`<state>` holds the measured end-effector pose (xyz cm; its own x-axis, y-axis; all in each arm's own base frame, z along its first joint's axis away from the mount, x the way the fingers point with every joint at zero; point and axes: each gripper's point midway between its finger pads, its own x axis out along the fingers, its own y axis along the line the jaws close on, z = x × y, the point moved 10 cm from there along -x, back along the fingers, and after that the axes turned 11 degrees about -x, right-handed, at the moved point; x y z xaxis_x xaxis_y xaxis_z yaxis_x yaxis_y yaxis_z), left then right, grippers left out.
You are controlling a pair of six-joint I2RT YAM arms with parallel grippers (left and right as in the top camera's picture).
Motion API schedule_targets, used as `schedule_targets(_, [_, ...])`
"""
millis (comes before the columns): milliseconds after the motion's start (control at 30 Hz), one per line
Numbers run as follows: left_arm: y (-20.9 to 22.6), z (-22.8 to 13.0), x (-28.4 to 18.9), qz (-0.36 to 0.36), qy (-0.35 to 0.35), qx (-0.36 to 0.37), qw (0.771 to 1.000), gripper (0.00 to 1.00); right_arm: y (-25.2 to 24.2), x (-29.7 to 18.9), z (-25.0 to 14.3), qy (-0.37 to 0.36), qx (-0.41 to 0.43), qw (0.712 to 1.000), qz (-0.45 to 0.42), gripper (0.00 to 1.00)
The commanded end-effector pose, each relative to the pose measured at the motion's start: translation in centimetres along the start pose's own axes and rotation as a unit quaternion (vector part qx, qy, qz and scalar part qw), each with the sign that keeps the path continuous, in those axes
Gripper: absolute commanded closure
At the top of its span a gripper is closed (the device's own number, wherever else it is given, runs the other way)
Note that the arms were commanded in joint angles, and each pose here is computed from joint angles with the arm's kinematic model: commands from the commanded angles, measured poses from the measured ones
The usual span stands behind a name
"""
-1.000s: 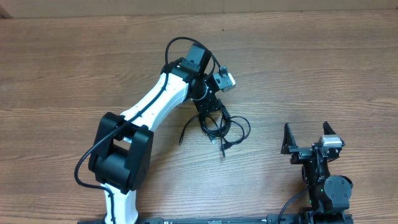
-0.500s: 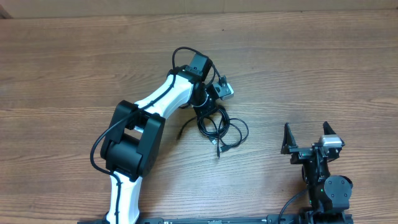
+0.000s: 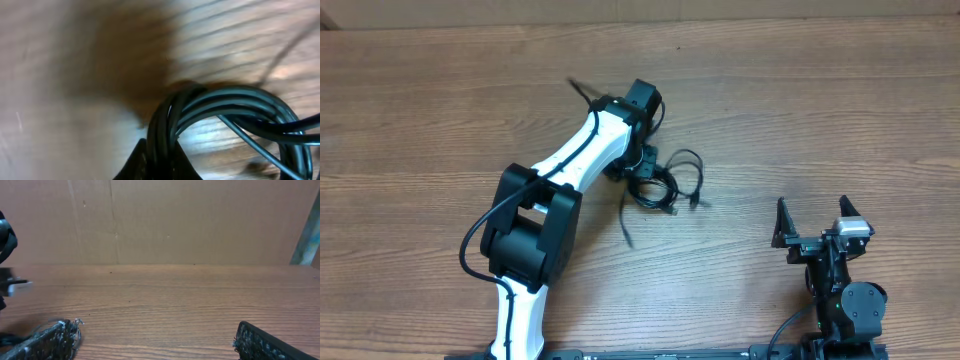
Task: Untangle cables
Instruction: 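Close the left gripper on the coiled cable loops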
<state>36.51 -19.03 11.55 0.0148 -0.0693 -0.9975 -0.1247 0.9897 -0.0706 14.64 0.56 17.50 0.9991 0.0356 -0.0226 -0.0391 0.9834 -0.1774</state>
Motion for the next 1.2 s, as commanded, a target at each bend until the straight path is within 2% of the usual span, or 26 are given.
schedule_targets(0, [-0.2, -0.8, -1.5, -0.018, 0.036, -0.286, 0.957, 0.78, 0.1, 0.0, -0.3, -0.001, 0.001, 1.0, 0.002, 0.0])
schedule_targets(33, [-0.3, -1.0, -1.6, -0.025, 0.05, -0.299, 0.953, 0.64, 0.1, 0.0, -0.3, -0.001, 0.001, 1.0, 0.002, 0.0])
schedule_targets(100, [-0.5, -1.2, -1.6, -0.035, 0.065, -0.295, 0.953, 0.01, 0.1, 0.0, -0.3, -0.001, 0.001, 1.0, 0.002, 0.0])
schedule_targets(167, [-0.5, -1.0, -1.6, -0.037, 0.053, -0.26, 0.963, 0.01, 0.1, 0.0, -0.3, -0.001, 0.001, 1.0, 0.002, 0.0])
schedule_targets(300, [-0.1, 0.5, -1.7, -0.053, 0.007, -0.092, 0.994, 0.0, 0.1, 0.0, -0.3, -0.001, 0.001, 1.0, 0.002, 0.0])
schedule_targets(433, [0.4, 1.3, -1.7, -0.061, -0.01, 0.008, 0.998, 0.0, 0.1, 0.0, -0.3, -0.001, 0.001, 1.0, 0.002, 0.0])
schedule_targets(500, [0.6, 1.0, -1.7, -0.057, 0.0, 0.011, 0.998, 0.04, 0.1, 0.0, -0.3, -0.001, 0.001, 1.0, 0.002, 0.0])
schedule_targets(600, [0.4, 0.3, -1.5, -0.066, 0.024, 0.013, 0.997, 0.05, 0.1, 0.0, -0.3, -0.001, 0.001, 1.0, 0.002, 0.0])
schedule_targets(633, [0.1, -0.1, -1.2, -0.075, 0.035, 0.015, 0.996, 0.1, 0.1, 0.0, -0.3, -0.001, 0.001, 1.0, 0.002, 0.0])
schedule_targets(733, [-0.4, -1.5, -0.3, -0.075, 0.063, -0.017, 0.995, 0.14, 0.1, 0.0, -0.3, -0.001, 0.001, 1.0, 0.002, 0.0])
schedule_targets(867, [0.0, -2.6, 1.0, -0.051, 0.082, -0.087, 0.992, 0.44, 0.1, 0.0, -0.3, -0.001, 0.001, 1.0, 0.002, 0.0])
schedule_targets(967, [0.5, -2.7, 1.4, -0.027, 0.074, -0.124, 0.989, 0.94, 0.1, 0.0, -0.3, -0.001, 0.001, 1.0, 0.002, 0.0])
schedule_targets(1167, [0.7, -2.4, 1.0, -0.009, 0.053, -0.165, 0.985, 0.96, 0.1, 0.0, -0.3, -0.001, 0.001, 1.0, 0.002, 0.0])
